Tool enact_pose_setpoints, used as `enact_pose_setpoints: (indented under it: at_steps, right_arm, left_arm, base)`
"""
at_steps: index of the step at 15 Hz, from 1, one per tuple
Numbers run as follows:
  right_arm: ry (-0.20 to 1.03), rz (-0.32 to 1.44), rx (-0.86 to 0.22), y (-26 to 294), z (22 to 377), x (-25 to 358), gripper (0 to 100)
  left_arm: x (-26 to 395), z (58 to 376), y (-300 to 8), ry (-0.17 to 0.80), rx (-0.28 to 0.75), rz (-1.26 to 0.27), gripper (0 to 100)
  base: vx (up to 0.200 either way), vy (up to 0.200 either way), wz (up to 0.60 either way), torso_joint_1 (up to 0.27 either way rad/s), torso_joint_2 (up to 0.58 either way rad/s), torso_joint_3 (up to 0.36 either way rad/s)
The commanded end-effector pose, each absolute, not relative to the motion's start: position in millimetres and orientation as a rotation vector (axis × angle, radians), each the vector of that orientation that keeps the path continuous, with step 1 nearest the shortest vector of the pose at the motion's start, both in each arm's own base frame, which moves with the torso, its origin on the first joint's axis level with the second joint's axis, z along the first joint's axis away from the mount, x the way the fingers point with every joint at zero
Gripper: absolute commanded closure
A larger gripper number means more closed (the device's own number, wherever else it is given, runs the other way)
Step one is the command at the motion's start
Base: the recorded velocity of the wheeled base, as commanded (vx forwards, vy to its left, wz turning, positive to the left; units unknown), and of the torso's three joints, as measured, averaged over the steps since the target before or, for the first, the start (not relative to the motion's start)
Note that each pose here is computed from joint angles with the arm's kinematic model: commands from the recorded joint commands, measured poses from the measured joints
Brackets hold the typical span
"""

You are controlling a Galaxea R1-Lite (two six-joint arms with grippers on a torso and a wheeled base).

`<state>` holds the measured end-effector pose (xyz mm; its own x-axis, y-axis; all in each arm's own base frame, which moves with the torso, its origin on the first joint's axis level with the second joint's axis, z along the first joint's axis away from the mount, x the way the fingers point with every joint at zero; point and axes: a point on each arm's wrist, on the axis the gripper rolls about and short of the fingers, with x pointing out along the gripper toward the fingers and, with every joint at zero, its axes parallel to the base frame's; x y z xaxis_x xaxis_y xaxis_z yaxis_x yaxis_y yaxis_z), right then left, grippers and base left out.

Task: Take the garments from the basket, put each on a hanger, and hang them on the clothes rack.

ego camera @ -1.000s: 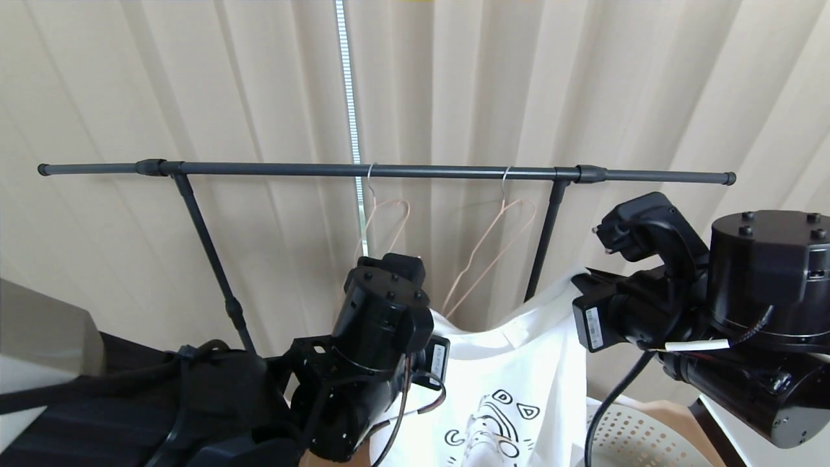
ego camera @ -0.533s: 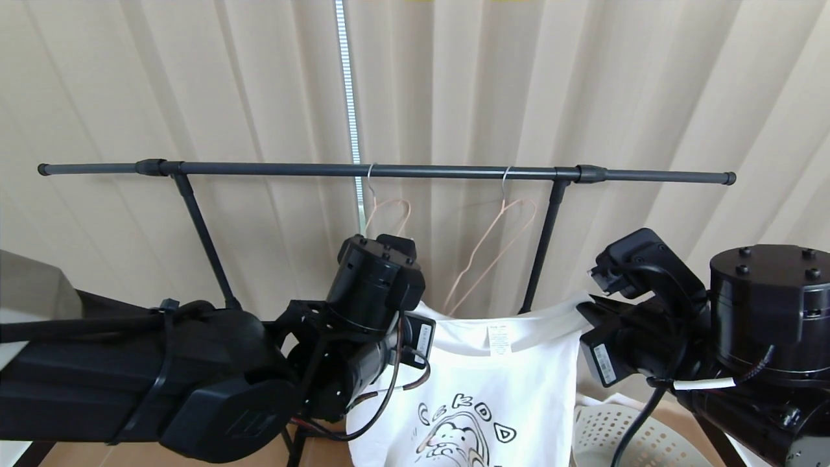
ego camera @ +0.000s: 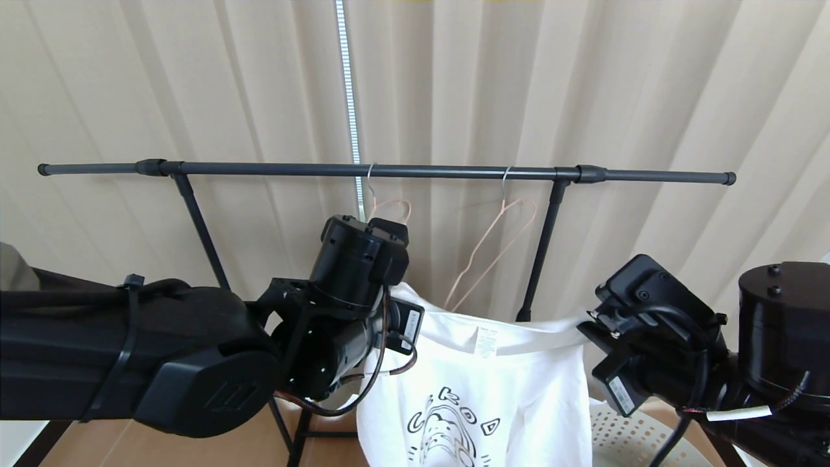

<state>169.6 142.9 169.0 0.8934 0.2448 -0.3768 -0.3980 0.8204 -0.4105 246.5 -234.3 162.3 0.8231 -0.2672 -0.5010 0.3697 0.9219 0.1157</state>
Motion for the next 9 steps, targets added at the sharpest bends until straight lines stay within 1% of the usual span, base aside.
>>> enact_pose_setpoints:
  at_steps: [1, 2, 3, 4, 7, 8, 9]
  right_arm:
    - [0.272, 0.411, -0.52, 143, 192, 183, 100]
    - [0.293, 0.445, -0.533, 139, 201, 192, 100]
    - [0.312, 0.519, -0.529, 140, 214, 196, 100]
    - [0.315, 0.535, -0.522, 139, 218, 196, 100]
    - [0.384, 0.518, -0.419, 135, 209, 196, 100]
    - [0.384, 0.517, -0.413, 136, 209, 196, 100]
    - [0.375, 0.491, -0.357, 138, 215, 200, 100]
  left_arm:
    - [254, 176, -233, 0.452, 0.217, -0.337, 100]
    - [258, 184, -235, 0.426, 0.212, -0.339, 100]
    - [260, 196, -238, 0.402, 0.21, -0.343, 100]
    - [260, 201, -238, 0.404, 0.214, -0.344, 100]
    - [258, 205, -237, 0.411, 0.217, -0.346, 100]
    - [258, 205, -236, 0.411, 0.217, -0.346, 100]
    - [254, 207, -234, 0.409, 0.218, -0.348, 100]
  base:
    - [0.0, 0.0, 0.0, 0.0, 0.0, 0.0]
    - [0.0, 0.0, 0.0, 0.0, 0.0, 0.0]
    - [0.0, 0.0, 0.0, 0.0, 0.0, 0.0]
    - [0.0, 0.0, 0.0, 0.0, 0.0, 0.0]
    - [0.0, 0.0, 0.0, 0.0, 0.0, 0.0]
    - [0.0, 0.0, 0.0, 0.0, 0.0, 0.0]
    - [0.0, 0.0, 0.0, 0.0, 0.0, 0.0]
